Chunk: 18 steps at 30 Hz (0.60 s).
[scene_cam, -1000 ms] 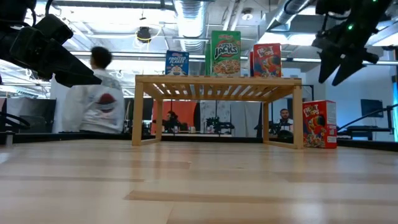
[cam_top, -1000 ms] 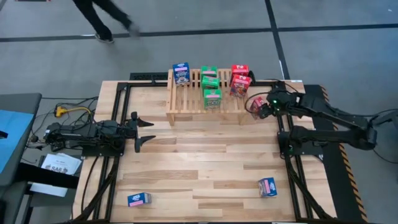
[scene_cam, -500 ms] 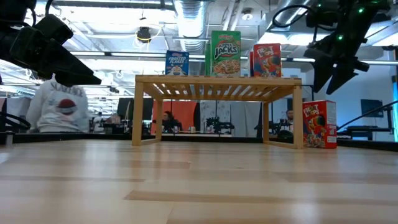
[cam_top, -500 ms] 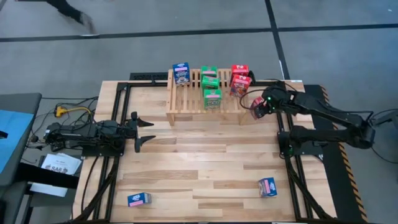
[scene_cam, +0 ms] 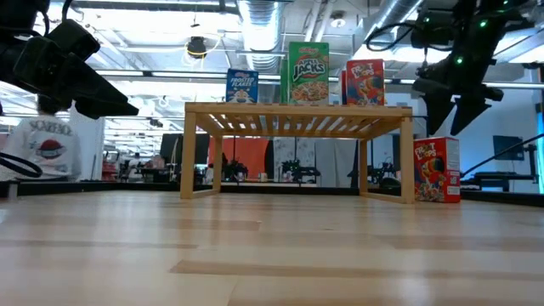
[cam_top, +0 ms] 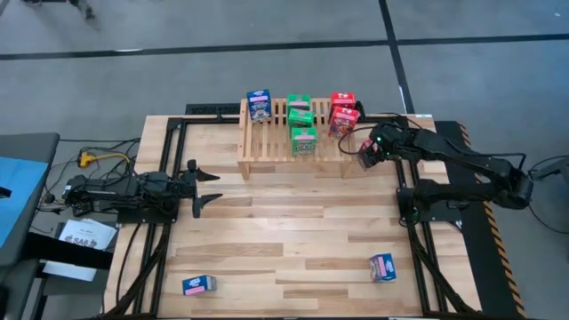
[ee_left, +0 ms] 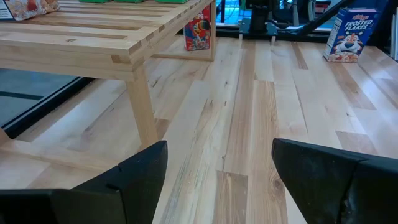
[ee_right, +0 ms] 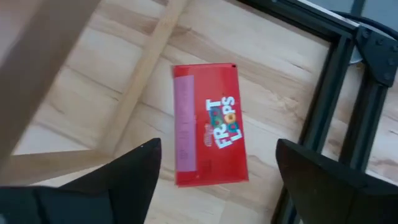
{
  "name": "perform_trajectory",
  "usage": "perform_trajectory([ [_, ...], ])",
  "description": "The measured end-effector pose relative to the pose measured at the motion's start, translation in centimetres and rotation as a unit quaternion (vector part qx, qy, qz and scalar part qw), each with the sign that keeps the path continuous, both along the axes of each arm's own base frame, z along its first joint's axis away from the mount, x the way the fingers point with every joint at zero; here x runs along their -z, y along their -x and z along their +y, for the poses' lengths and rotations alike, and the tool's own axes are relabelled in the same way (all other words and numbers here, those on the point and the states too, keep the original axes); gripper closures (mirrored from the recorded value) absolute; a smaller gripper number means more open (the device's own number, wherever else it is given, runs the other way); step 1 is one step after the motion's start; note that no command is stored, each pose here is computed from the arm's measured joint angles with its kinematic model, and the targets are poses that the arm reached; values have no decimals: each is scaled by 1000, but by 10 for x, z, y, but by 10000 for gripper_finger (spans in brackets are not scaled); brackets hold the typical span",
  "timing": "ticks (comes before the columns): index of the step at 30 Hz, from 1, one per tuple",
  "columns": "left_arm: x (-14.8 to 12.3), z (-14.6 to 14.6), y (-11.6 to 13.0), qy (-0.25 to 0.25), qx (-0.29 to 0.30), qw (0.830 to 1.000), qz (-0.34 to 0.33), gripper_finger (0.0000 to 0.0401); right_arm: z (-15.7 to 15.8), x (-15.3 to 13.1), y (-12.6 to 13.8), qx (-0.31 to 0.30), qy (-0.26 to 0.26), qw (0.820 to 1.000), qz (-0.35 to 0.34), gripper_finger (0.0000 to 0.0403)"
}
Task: Stack cereal on shelf
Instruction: Put the red cereal box on the shelf aligned with the other red cereal box
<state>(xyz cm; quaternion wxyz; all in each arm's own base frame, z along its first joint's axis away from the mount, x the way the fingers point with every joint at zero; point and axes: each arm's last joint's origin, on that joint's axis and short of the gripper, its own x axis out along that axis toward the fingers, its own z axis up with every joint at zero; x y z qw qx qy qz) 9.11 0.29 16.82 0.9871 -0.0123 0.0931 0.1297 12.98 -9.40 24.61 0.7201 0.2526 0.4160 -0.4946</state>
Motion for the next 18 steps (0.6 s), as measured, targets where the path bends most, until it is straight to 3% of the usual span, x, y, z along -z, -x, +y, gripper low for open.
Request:
perform_trajectory([
  [10, 0, 0, 0, 0, 0, 1000, 0, 122, -8, 12, -9, 3, -23, 999, 36, 43],
  [18, 0, 0, 0, 0, 0, 1000, 0, 122, -11, 20, -14, 4, -40, 997, 58, 79],
])
